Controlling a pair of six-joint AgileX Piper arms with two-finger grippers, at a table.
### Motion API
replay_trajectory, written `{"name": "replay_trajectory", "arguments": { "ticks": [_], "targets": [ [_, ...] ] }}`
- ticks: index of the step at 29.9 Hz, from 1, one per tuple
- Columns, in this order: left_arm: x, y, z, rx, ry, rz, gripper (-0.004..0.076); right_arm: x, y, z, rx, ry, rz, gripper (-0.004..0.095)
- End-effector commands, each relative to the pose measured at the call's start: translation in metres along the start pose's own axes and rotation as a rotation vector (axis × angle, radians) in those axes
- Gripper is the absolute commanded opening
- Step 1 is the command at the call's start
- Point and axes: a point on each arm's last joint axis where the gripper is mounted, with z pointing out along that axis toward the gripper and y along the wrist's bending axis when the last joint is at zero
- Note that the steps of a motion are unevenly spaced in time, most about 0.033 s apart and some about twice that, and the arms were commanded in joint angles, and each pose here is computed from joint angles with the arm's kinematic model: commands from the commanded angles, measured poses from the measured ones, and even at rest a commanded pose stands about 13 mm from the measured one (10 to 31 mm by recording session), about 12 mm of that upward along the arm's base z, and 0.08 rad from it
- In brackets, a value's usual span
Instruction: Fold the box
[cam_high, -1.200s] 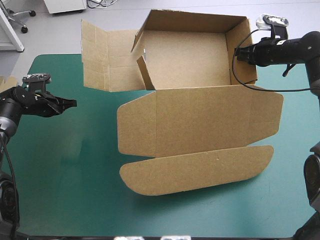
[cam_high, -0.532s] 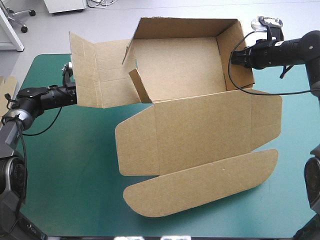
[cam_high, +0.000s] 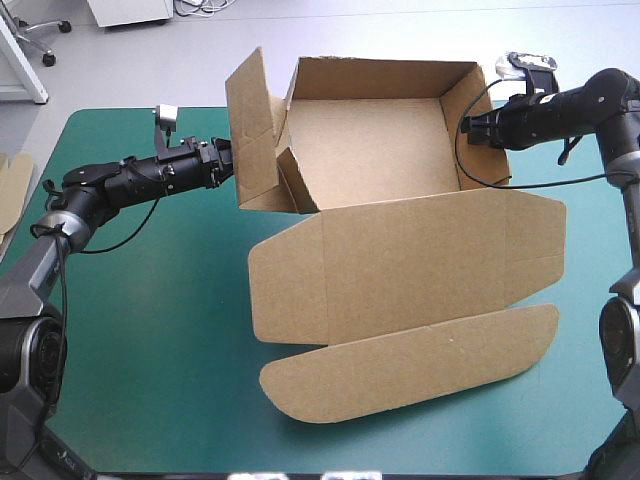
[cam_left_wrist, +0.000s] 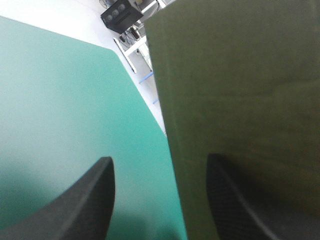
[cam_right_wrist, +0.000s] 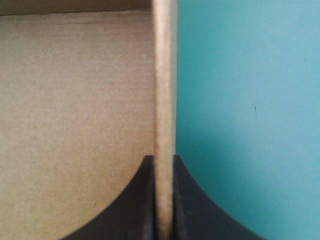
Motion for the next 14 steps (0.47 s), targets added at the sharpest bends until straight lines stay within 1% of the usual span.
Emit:
{"name": "replay_trajectory", "arguments": {
  "ticks": [1,8,14],
  "targets": [
    [-0.013,-0.045,0.0,0.176,-0.026,0.061,0.0405,-0.014,0.016,-0.028,-0.024,-0.136,-0.003,-0.0032],
    [-0.019,-0.066,0.01,0.224,-0.003,0.087,0.0406,-0.014,0.015,-0.027,-0.007,-0.129,-0.011,-0.0032],
    [-0.017,-0.073,0.018,0.219,0.046,0.087,0.0406,-0.014,0.014,-0.027,-0.007,-0.131,-0.007,-0.0032]
  ]
}}
